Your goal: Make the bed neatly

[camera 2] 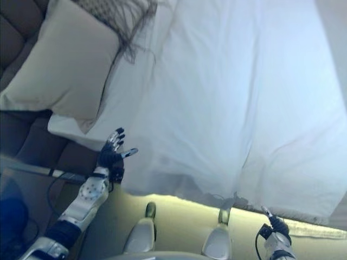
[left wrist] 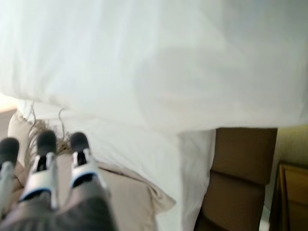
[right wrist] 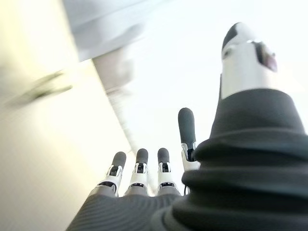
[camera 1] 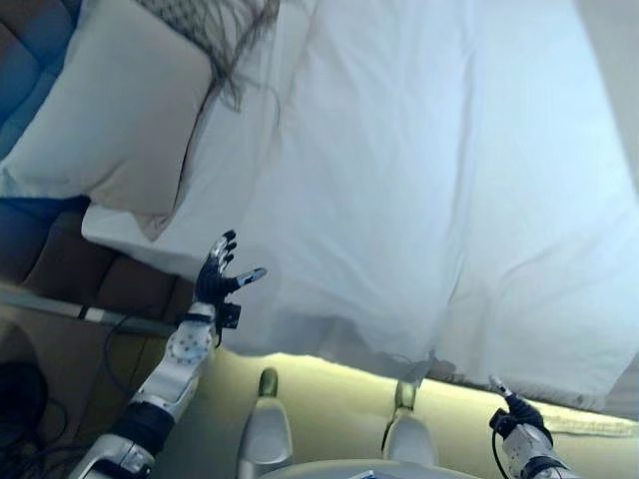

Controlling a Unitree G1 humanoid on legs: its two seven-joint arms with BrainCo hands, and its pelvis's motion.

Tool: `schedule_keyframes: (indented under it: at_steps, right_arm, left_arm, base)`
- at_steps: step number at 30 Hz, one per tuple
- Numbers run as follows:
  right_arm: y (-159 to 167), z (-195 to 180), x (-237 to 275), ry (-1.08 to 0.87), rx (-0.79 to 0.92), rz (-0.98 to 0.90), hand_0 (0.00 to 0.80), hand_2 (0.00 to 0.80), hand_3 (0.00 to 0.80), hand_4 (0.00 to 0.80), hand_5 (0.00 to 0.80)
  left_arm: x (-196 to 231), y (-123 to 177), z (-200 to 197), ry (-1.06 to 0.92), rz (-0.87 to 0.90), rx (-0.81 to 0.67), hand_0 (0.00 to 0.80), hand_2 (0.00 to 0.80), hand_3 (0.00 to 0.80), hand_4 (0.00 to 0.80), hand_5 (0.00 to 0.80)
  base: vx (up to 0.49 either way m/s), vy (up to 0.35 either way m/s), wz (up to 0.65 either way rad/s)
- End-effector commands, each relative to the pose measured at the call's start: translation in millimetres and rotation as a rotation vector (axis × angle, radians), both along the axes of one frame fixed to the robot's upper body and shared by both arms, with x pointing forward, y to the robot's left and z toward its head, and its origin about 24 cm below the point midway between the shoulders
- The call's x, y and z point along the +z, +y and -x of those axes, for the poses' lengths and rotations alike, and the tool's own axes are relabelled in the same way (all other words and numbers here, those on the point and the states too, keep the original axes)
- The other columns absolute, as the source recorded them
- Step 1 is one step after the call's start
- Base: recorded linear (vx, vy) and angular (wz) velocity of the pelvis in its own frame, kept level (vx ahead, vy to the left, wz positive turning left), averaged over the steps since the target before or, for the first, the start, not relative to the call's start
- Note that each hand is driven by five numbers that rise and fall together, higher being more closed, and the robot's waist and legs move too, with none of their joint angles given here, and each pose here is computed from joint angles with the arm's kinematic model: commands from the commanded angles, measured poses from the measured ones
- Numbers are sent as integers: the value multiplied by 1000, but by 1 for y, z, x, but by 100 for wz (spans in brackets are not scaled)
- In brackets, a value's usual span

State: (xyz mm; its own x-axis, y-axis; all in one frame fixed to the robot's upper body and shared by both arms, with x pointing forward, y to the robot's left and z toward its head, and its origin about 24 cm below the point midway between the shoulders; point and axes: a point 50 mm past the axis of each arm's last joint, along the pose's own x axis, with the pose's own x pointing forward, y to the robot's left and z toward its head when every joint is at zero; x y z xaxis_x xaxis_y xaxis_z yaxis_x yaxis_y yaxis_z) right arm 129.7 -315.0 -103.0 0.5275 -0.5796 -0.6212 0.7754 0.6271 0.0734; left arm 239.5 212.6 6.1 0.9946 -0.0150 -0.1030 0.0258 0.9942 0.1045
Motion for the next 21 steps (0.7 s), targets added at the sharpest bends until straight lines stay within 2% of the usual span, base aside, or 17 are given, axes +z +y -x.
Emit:
schedule_keyframes:
  at_steps: [1,6,10,13,17,21]
  right_arm:
    - [-6,-4,23,-249,-42,1,0,0,0,0,0]
    - [12,-25,35,-511,30,-208,0,0,0,0,0]
    - [31,-43,49,-678,83,-309,0,0,0,0,0]
    - [43,-50,54,-751,136,-350,0,0,0,0,0]
    - [56,-45,50,-744,200,-407,0,0,0,0,0]
    - [70,-24,30,-576,228,-416,0,0,0,0,0]
  left_arm:
    - [-6,12,6,31,104,-1,0,0,0,0,0]
    - [-32,23,25,165,249,45,0,0,0,0,0]
    - [-46,19,33,253,440,55,0,0,0,0,0]
    - [-55,14,39,290,517,48,0,0,0,0,0]
    - [-56,9,36,295,592,54,0,0,0,0,0]
    - [-58,2,37,271,703,73,0,0,0,0,0]
  base:
    - [104,-5,-11]
    - [67,-12,-5]
    - [30,3,-3]
    - [7,29,-2]
    - [8,51,-1]
    - [3,55,-3]
